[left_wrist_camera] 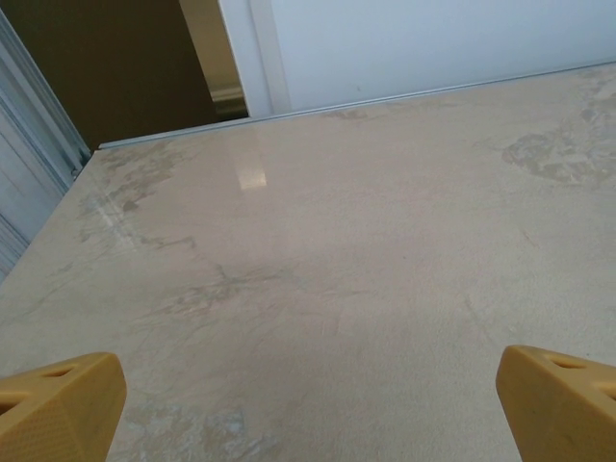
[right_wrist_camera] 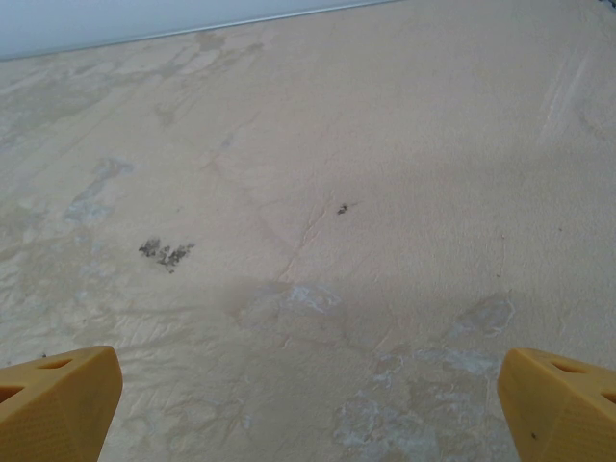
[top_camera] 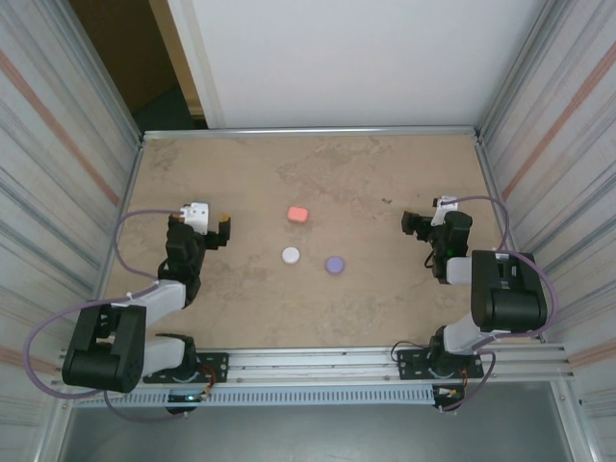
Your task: Insert wireless bluetooth earbuds into charging case
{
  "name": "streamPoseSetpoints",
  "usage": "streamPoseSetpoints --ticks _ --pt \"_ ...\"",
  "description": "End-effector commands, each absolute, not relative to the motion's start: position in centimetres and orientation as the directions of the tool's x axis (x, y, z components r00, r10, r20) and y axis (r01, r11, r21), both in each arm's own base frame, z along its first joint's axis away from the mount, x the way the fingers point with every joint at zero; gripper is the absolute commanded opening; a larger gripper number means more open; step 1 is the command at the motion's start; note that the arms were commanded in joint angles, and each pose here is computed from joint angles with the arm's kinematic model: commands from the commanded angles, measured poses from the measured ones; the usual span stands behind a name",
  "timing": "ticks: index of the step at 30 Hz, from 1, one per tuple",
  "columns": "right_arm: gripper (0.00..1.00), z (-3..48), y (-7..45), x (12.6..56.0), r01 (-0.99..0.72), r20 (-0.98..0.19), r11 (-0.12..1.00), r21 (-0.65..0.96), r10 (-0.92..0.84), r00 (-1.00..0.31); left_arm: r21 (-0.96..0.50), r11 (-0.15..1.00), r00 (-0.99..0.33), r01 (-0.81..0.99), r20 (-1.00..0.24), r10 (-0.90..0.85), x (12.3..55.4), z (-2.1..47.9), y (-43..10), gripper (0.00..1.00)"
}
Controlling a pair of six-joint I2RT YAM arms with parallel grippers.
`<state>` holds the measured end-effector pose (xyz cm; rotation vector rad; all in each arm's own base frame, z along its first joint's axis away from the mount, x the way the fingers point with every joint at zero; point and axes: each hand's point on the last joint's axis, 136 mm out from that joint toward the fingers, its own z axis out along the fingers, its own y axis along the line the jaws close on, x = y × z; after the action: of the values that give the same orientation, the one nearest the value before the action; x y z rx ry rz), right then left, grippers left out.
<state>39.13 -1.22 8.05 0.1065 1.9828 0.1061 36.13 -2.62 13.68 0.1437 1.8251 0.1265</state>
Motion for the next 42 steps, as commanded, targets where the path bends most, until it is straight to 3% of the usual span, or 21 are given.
streamPoseSetpoints --ticks 1,15,20,29,42 --pt "0.99 8.1 -1.3 39.4 0.033 -0.908 0.994 0.106 0.110 -0.404 0.169 0.985 -0.208 0.045 -0.962 0.175 36.2 13.8 -2.7 0.99" --pt "0.99 8.2 -1.3 39.5 0.033 -0.909 0.994 0.103 0.108 -0.402 0.168 0.980 -0.182 0.108 -0.966 0.186 36.1 11.4 -3.5 0.99" --pt "0.99 8.1 -1.3 39.5 0.034 -0.909 0.994 0.104 0.108 -0.403 0.085 0.992 -0.207 0.090 -0.973 0.102 36.9 10.5 -2.0 0.99" --pt "0.99 8.0 -1.3 39.4 0.034 -0.908 0.994 0.103 0.108 -0.405 0.044 0.997 -0.382 0.059 -0.922 0.063 39.7 9.1 -0.9 0.99" --pt "0.99 8.1 -1.3 39.4 0.034 -0.909 0.994 0.103 0.108 -0.404 0.047 0.997 -0.382 0.068 -0.922 0.069 39.5 9.1 -1.0 0.99"
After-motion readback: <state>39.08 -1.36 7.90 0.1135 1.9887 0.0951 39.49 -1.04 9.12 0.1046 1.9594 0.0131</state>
